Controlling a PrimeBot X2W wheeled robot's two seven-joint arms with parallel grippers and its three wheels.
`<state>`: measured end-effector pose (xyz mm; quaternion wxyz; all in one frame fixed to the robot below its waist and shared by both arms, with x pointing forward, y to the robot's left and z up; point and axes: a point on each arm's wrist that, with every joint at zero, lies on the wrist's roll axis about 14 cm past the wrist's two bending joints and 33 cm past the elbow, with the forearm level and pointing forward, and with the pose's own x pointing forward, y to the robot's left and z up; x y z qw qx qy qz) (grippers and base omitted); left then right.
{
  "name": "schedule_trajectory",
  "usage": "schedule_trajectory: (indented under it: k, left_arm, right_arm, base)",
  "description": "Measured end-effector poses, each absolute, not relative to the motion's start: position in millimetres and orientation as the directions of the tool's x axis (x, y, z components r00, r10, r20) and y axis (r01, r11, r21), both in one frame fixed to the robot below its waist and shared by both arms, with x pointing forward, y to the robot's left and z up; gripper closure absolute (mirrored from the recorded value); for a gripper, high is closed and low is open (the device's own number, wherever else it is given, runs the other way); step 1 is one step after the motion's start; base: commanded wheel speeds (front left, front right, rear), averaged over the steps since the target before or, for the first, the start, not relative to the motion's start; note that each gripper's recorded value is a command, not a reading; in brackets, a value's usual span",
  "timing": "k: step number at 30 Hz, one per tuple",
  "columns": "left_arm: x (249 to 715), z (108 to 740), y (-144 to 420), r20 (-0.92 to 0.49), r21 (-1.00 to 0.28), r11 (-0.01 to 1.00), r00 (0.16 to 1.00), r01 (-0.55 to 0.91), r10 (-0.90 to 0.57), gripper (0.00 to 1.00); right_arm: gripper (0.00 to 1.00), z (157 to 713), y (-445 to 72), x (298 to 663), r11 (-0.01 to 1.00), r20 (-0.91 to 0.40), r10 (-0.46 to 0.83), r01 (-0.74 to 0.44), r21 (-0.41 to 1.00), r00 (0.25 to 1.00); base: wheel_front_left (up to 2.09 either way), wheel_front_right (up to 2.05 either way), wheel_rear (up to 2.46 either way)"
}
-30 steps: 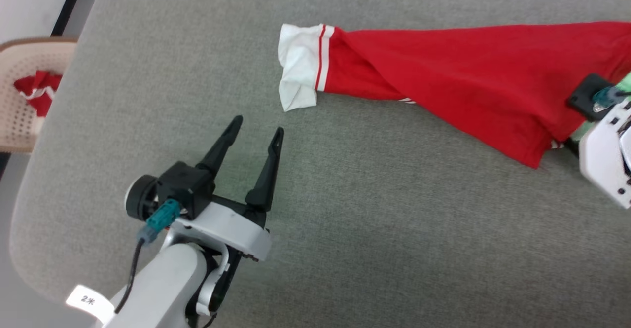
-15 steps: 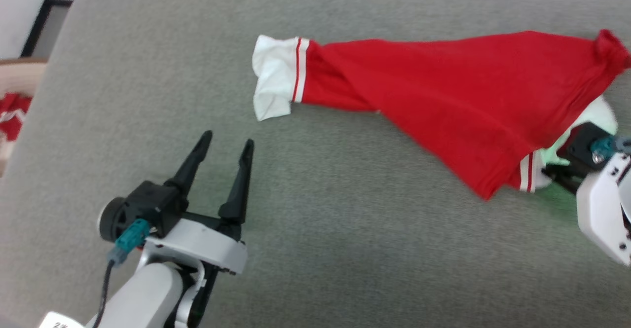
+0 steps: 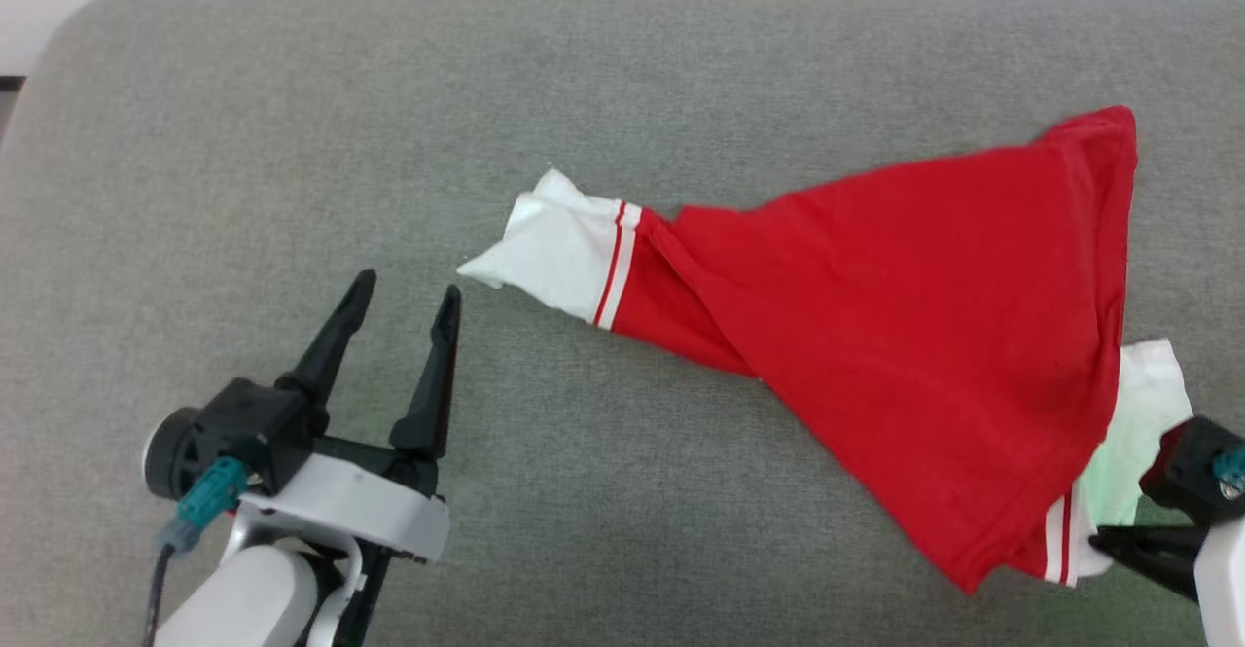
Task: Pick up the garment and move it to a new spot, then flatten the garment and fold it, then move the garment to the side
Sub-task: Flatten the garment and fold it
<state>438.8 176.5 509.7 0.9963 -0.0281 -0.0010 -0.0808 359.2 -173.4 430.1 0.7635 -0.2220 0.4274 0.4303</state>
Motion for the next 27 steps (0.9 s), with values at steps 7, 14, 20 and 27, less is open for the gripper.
schedule_trajectory:
  k: [7,14,20,27]
  left_arm:
    - [436,510,176,-0.008,-0.058,0.984,0.986,0.167,-0.168,0.0]
    - [425,509,183,-0.022,-0.081,0.988,0.991,0.128,-0.13,0.0]
    - [409,508,190,-0.028,-0.108,0.99,0.996,0.085,-0.089,0.0]
    - [397,504,196,-0.037,-0.14,0.989,0.998,0.047,-0.053,0.0]
  right_arm:
    - [0.0,428,-176,365,0.585,-0.782,0.512,-0.811,0.014,0.356]
    - [0.0,436,-190,366,0.638,-0.747,0.501,-0.769,-0.023,0.438]
    - [0.0,472,-178,373,0.604,-0.676,0.546,-0.792,-0.091,0.494]
    - [0.0,464,-118,334,0.406,-0.723,0.621,-0.913,-0.033,0.302]
  base:
    - [0.0,0.0,0.0]
    - [0.0,0.0,0.0]
    - [0.0,0.0,0.0]
    - [0.0,0.0,0.0]
